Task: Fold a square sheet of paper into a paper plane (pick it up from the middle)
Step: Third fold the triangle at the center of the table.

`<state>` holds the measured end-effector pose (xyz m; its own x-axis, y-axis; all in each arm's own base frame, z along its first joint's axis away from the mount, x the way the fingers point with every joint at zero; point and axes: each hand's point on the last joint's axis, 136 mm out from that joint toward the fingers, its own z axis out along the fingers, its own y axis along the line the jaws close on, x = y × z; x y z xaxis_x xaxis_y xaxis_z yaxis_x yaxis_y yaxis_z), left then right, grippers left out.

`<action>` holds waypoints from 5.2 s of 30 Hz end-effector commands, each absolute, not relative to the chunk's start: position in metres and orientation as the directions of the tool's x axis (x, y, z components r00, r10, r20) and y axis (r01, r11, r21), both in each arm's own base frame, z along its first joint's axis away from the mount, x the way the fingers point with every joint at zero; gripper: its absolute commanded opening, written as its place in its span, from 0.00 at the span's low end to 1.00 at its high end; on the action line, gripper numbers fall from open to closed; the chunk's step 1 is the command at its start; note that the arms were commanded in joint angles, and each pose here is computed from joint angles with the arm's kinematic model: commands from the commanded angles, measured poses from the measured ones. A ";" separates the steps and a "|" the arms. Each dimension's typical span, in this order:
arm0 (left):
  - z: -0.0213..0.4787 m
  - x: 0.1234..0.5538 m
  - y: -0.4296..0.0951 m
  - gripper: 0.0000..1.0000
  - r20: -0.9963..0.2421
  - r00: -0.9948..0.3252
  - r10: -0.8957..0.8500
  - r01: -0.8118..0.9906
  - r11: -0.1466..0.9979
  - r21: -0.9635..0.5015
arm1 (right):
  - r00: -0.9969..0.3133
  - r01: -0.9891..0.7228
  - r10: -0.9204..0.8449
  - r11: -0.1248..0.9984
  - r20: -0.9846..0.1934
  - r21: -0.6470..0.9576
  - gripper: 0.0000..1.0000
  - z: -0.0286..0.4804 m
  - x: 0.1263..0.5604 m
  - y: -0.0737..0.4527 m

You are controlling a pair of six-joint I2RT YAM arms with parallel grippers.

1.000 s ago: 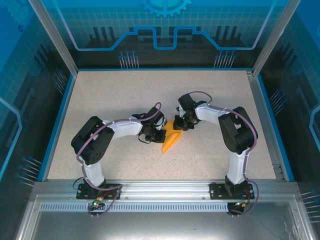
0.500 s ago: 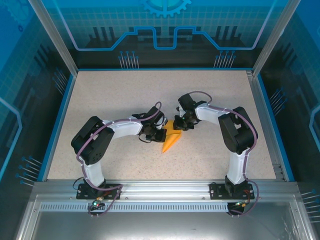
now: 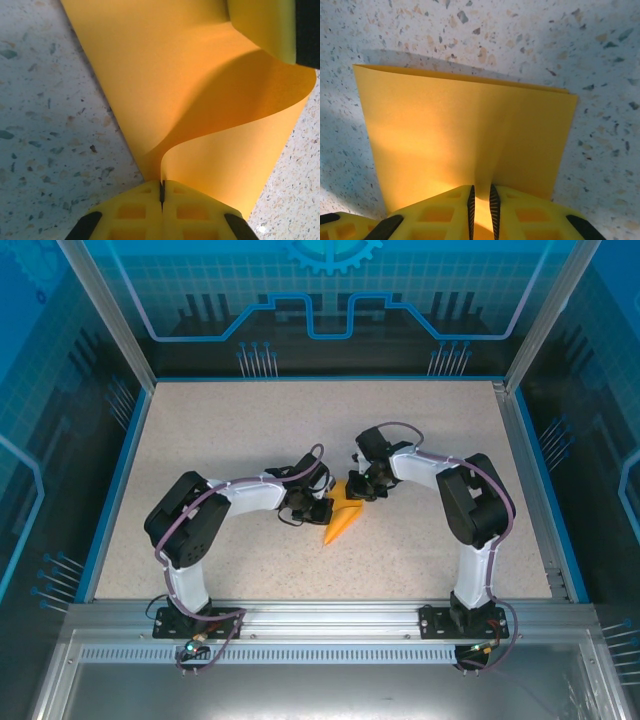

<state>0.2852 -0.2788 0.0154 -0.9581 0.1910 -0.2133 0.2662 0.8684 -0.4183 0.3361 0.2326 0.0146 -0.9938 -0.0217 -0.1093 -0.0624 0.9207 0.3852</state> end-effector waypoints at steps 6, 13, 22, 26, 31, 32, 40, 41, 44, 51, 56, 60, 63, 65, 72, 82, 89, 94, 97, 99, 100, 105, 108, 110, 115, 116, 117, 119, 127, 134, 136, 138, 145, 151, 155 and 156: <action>0.010 0.276 -0.266 0.00 -0.174 -0.972 0.156 0.216 0.887 -0.408 | -0.993 -0.038 0.007 0.930 -0.120 0.367 0.17 0.032 0.333 0.225; 0.007 0.280 -0.275 0.00 -0.166 -0.973 0.158 0.215 0.877 -0.429 | -0.953 0.004 0.152 0.870 -0.260 0.492 0.14 0.084 0.327 0.208; 0.003 0.276 -0.276 0.00 -0.139 -0.975 0.171 0.215 0.874 -0.436 | -0.972 -0.023 0.155 0.688 -0.178 0.726 0.01 0.085 0.262 0.257; 0.003 0.275 -0.276 0.00 -0.134 -0.976 0.172 0.214 0.873 -0.439 | -0.979 -0.009 0.145 0.680 -0.146 0.734 0.00 0.070 0.237 0.279; 0.005 0.274 -0.279 0.00 -0.132 -0.975 0.177 0.218 0.865 -0.451 | -0.982 -0.004 0.135 0.688 -0.133 0.726 0.00 0.062 0.221 0.296; 0.006 0.274 -0.279 0.00 -0.135 -0.975 0.179 0.221 0.864 -0.453 | -0.984 0.001 0.127 0.700 -0.124 0.714 0.00 0.059 0.219 0.298; 0.004 0.273 -0.281 0.00 -0.118 -0.974 0.191 0.224 0.860 -0.458 | -0.988 0.016 0.120 0.708 -0.097 0.706 0.00 0.048 0.222 0.308; 0.003 0.273 -0.281 0.00 -0.117 -0.974 0.192 0.225 0.861 -0.457 | -0.988 0.017 0.121 0.710 -0.099 0.704 0.00 0.048 0.222 0.309; 0.004 0.272 -0.281 0.00 -0.119 -0.973 0.196 0.229 0.858 -0.459 | -0.988 0.013 0.115 0.720 -0.100 0.694 0.00 0.047 0.222 0.308; 0.003 0.271 -0.281 0.01 -0.116 -0.973 0.200 0.231 0.857 -0.460 | -0.992 0.032 0.103 0.758 -0.071 0.652 0.00 0.030 0.222 0.305; 0.002 0.271 -0.283 0.00 -0.111 -0.973 0.203 0.231 0.856 -0.463 | -0.993 0.049 0.106 0.773 -0.052 0.633 0.00 0.018 0.217 0.298; 0.004 0.271 -0.284 0.01 -0.112 -0.972 0.207 0.236 0.853 -0.466 | -0.993 0.057 0.108 0.779 -0.044 0.625 0.00 0.013 0.213 0.293; 0.004 0.270 -0.284 0.01 -0.108 -0.972 0.210 0.236 0.851 -0.470 | -0.993 0.060 0.110 0.785 -0.044 0.617 0.01 0.013 0.212 0.290; 0.003 0.270 -0.284 0.01 -0.105 -0.971 0.213 0.237 0.850 -0.470 | -0.993 0.061 0.108 0.789 -0.040 0.611 0.01 0.012 0.211 0.289; 0.001 0.270 -0.285 0.01 -0.098 -0.971 0.220 0.240 0.850 -0.469 | -0.994 0.068 0.109 0.789 -0.031 0.611 0.02 0.007 0.209 0.288; 0.000 0.270 -0.285 0.01 -0.096 -0.970 0.225 0.243 0.851 -0.465 | -0.994 0.076 0.111 0.789 -0.020 0.610 0.02 -0.007 0.207 0.286; 0.001 0.269 -0.284 0.01 -0.100 -0.969 0.226 0.246 0.852 -0.461 | -0.991 0.068 0.123 0.776 -0.044 0.626 0.02 0.005 0.210 0.285; 0.000 0.270 -0.283 0.01 -0.100 -0.970 0.224 0.244 0.854 -0.460 | -0.989 0.019 0.115 0.724 -0.095 0.689 0.03 0.034 0.213 0.293; 0.001 0.270 -0.284 0.00 -0.101 -0.969 0.224 0.245 0.853 -0.460 | -0.989 0.025 0.120 0.704 -0.084 0.709 0.03 0.033 0.210 0.295; 0.001 0.270 -0.285 0.01 -0.102 -0.969 0.225 0.247 0.852 -0.462 | -0.990 0.039 0.123 0.705 -0.069 0.708 0.03 0.028 0.209 0.294; 0.000 0.270 -0.285 0.01 -0.099 -0.969 0.226 0.246 0.853 -0.461 | -0.991 0.040 0.120 0.703 -0.063 0.710 0.03 0.025 0.208 0.295; 0.000 0.269 -0.285 0.01 -0.097 -0.969 0.227 0.246 0.852 -0.462 | -0.991 0.069 0.130 0.712 -0.034 0.699 0.03 0.007 0.201 0.290; -0.001 0.269 -0.284 0.01 -0.095 -0.969 0.229 0.247 0.853 -0.459 | -0.992 0.079 0.125 0.734 -0.020 0.674 0.02 -0.004 0.197 0.285; 0.000 0.269 -0.285 0.01 -0.095 -0.969 0.230 0.248 0.852 -0.461 | -0.992 0.082 0.127 0.744 -0.019 0.663 0.02 -0.007 0.193 0.281; 0.002 0.270 -0.286 0.00 -0.102 -0.968 0.230 0.251 0.850 -0.463 | -0.991 0.068 0.129 0.739 -0.041 0.670 0.02 0.004 0.194 0.280; 0.002 0.270 -0.286 0.00 -0.100 -0.968 0.229 0.249 0.852 -0.461 | -0.991 0.055 0.126 0.724 -0.053 0.687 0.02 0.012 0.197 0.283; 0.002 0.270 -0.286 0.01 -0.101 -0.968 0.230 0.251 0.851 -0.462 | -0.990 0.041 0.122 0.712 -0.065 0.701 0.02 0.019 0.200 0.285; 0.001 0.269 -0.286 0.01 -0.098 -0.968 0.230 0.249 0.851 -0.462 | -0.986 0.020 0.135 0.690 -0.102 0.724 0.02 0.036 0.209 0.285; -0.002 0.268 -0.286 0.01 -0.092 -0.969 0.230 0.246 0.852 -0.462 | -0.974 0.045 0.201 0.631 -0.107 0.774 0.03 0.045 0.242 0.277; -0.002 0.267 -0.286 0.01 -0.091 -0.967 0.237 0.252 0.851 -0.460 | -0.974 0.063 0.206 0.642 -0.093 0.764 0.02 0.033 0.248 0.271; -0.002 0.267 -0.286 0.01 -0.091 -0.967 0.237 0.252 0.852 -0.459 | -0.975 0.070 0.205 0.664 -0.091 0.744 0.03 0.026 0.247 0.267; -0.002 0.267 -0.286 0.01 -0.091 -0.966 0.241 0.255 0.851 -0.459 | -0.975 0.074 0.202 0.679 -0.089 0.730 0.03 0.019 0.244 0.263; -0.002 0.269 -0.287 0.01 -0.092 -0.966 0.242 0.256 0.852 -0.456 | -0.977 0.112 0.207 0.697 -0.049 0.709 0.03 -0.001 0.236 0.255; -0.002 0.269 -0.288 0.00 -0.091 -0.965 0.247 0.261 0.851 -0.455 | -0.974 0.046 0.195 0.678 -0.119 0.734 0.05 0.038 0.245 0.256; -0.002 0.268 -0.287 0.01 -0.090 -0.965 0.246 0.259 0.852 -0.455 | -0.965 0.037 0.218 0.662 -0.145 0.748 0.05 0.050 0.257 0.246; -0.002 0.268 -0.288 0.01 -0.090 -0.965 0.246 0.260 0.852 -0.455 | -0.964 0.043 0.225 0.659 -0.142 0.751 0.05 0.050 0.260 0.244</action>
